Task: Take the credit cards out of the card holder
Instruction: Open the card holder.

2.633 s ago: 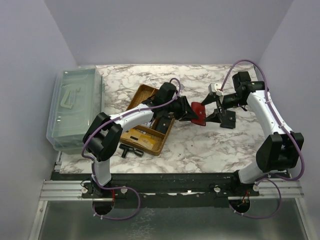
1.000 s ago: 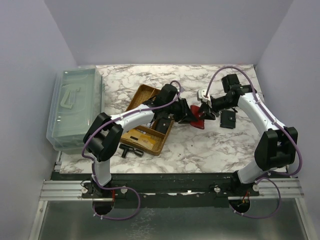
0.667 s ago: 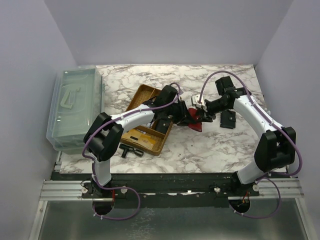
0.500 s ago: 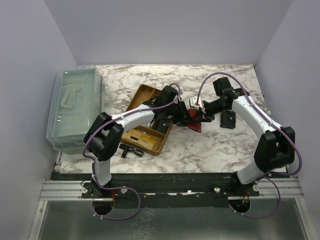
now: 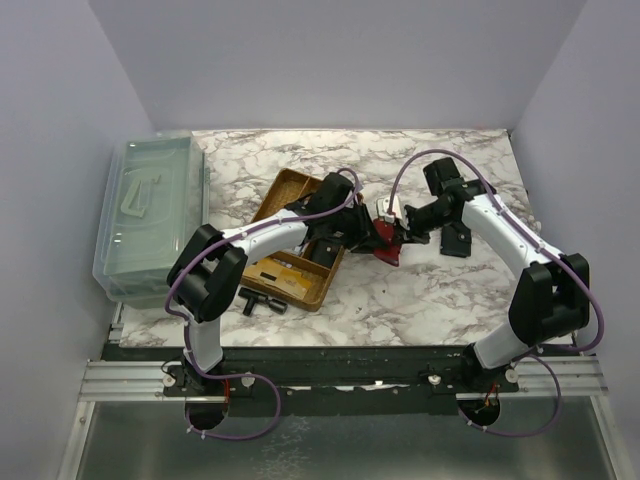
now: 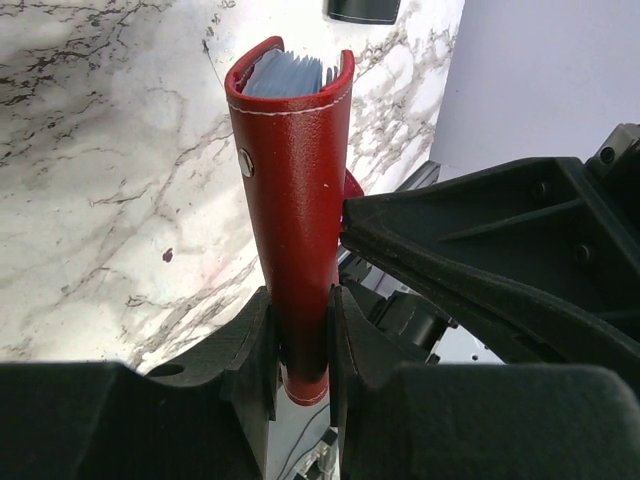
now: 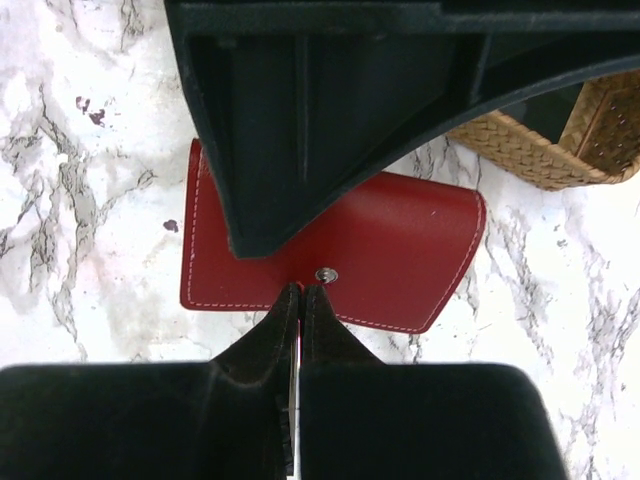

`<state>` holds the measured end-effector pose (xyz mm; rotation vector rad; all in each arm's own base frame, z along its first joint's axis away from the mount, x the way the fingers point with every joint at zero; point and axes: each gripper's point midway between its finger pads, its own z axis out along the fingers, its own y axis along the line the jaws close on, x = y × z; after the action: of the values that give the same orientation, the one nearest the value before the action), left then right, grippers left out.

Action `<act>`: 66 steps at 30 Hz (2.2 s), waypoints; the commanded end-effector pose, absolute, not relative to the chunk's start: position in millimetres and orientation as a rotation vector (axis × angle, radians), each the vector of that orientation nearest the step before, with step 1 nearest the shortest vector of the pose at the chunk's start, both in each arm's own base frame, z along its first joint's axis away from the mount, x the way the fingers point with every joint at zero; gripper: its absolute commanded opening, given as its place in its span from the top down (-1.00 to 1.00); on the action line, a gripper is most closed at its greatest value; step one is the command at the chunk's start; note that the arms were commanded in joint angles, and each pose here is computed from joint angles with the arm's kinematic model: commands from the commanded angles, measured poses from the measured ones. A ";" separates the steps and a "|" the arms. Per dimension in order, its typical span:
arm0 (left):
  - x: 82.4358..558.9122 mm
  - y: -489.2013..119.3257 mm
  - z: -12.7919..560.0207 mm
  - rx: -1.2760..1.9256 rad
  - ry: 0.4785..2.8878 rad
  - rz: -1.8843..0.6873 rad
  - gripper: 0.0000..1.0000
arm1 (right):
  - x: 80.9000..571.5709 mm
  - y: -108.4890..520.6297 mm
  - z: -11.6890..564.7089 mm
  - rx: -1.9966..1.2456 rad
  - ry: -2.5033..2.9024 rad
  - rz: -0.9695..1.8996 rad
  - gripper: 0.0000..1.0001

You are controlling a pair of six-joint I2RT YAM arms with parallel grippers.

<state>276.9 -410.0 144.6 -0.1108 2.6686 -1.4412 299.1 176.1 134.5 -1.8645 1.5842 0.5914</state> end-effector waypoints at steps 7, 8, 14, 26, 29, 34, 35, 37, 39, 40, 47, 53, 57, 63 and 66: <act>289.8 -405.8 181.9 -0.030 2.481 -1.519 1.00 | 279.6 164.5 125.1 -1.822 1.769 0.602 1.00; 289.5 -404.5 181.1 -0.025 2.480 -1.514 1.00 | 278.6 163.9 124.6 -1.804 1.792 0.607 0.99; 289.1 -399.5 185.6 0.038 2.439 -1.484 1.00 | 273.0 162.3 123.2 -1.573 1.964 0.710 0.97; 296.3 -400.3 222.9 0.218 2.224 -1.489 1.00 | 243.9 186.5 173.3 -1.131 1.832 1.250 0.28; 296.8 -400.0 234.3 0.245 2.166 -1.494 1.00 | 239.8 193.1 192.3 -1.067 1.764 1.385 0.20; 296.8 -396.2 244.9 0.273 2.102 -1.478 1.00 | 251.7 197.1 220.3 -0.994 1.711 1.507 0.13; 296.7 -395.6 246.8 0.277 2.091 -1.476 1.00 | 254.2 197.7 224.0 -0.982 1.707 1.530 0.12; 296.4 -394.5 250.0 0.288 2.069 -1.476 1.00 | 256.3 199.1 232.4 -0.961 1.692 1.586 0.11; 296.0 -394.2 252.9 0.297 2.048 -1.477 1.00 | 257.5 199.9 240.3 -0.952 1.674 1.624 0.10; 295.5 -393.8 254.4 0.302 2.037 -1.478 1.00 | 258.1 199.9 243.9 -0.947 1.668 1.639 0.08; 294.5 -392.7 261.3 0.326 1.991 -1.483 1.00 | 264.0 194.6 261.7 -0.909 1.657 1.679 -0.02; 292.0 -392.9 268.4 0.348 1.955 -1.499 1.00 | 283.4 192.7 237.3 -0.820 1.793 1.598 -0.04; 291.4 -389.3 266.0 0.337 1.954 -1.482 1.00 | 291.2 179.8 245.4 -0.761 1.786 1.614 -0.04; 290.1 -385.6 264.2 0.320 1.954 -1.475 1.00 | 298.6 160.3 243.5 -0.654 1.809 1.590 -0.04; 288.2 -386.7 268.7 0.338 1.934 -1.489 1.00 | 303.0 158.6 236.2 -0.613 1.851 1.544 -0.09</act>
<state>287.9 -387.1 234.4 0.2968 2.0760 -1.4672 300.1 158.3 238.1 -0.6433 1.8235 1.5928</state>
